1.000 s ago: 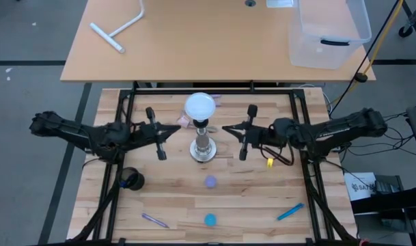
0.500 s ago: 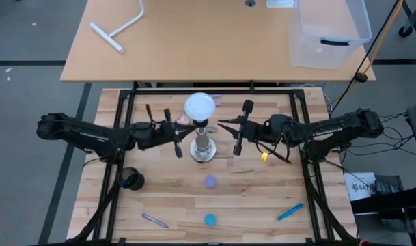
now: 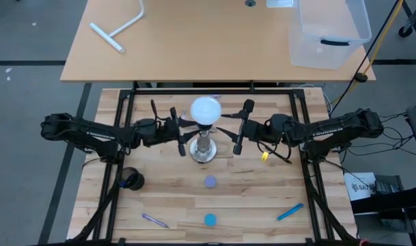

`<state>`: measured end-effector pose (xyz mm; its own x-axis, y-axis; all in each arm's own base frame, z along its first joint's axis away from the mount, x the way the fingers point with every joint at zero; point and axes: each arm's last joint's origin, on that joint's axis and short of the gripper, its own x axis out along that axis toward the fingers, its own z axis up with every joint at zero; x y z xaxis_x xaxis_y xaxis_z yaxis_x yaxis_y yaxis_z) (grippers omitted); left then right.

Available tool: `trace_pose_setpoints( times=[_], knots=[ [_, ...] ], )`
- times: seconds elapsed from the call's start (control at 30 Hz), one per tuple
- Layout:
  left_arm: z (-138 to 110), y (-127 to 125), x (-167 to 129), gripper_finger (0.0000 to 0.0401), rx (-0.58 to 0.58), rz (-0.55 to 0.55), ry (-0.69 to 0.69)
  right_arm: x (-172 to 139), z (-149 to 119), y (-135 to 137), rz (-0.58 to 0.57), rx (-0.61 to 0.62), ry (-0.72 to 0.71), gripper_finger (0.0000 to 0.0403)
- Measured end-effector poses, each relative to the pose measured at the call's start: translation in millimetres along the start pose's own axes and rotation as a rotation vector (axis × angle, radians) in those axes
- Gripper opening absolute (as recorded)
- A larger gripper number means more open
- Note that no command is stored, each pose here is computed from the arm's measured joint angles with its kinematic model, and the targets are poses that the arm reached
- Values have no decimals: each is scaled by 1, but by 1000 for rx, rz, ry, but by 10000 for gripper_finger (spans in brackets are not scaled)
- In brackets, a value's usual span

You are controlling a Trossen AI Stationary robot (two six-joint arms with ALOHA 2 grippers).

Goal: Screw lightbulb
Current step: Remove the lightbulb from the silver lamp socket

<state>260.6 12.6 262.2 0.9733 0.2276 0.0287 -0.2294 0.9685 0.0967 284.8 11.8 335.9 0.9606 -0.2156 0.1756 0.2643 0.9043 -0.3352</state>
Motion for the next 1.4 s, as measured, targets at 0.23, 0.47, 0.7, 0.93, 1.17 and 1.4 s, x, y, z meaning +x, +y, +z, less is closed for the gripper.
trace_pose_setpoints(
  times=[0.23, 0.47, 0.7, 0.93, 1.17, 1.4],
  knots=[
    [-2, -1, 0, 159, -10, -20, 21, 1, -1, -3, -12, 17, 7, 193],
    [0, 0, -5, 159, -8, -26, 40, 1, -3, -2, -3, 10, 30, 190],
    [1, -1, 0, 159, -18, -21, -6, 1, -3, -5, -17, -2, 20, 190],
    [-10, 0, 13, 158, -21, -17, -26, 3, -5, -10, -32, 8, 24, 190],
    [-14, 3, 19, 150, -26, -1, -55, 3, -5, -9, -29, 10, 28, 190],
    [-15, 3, 19, 76, -33, -37, -56, 3, -5, -9, -30, 11, 26, 190]
  ],
)
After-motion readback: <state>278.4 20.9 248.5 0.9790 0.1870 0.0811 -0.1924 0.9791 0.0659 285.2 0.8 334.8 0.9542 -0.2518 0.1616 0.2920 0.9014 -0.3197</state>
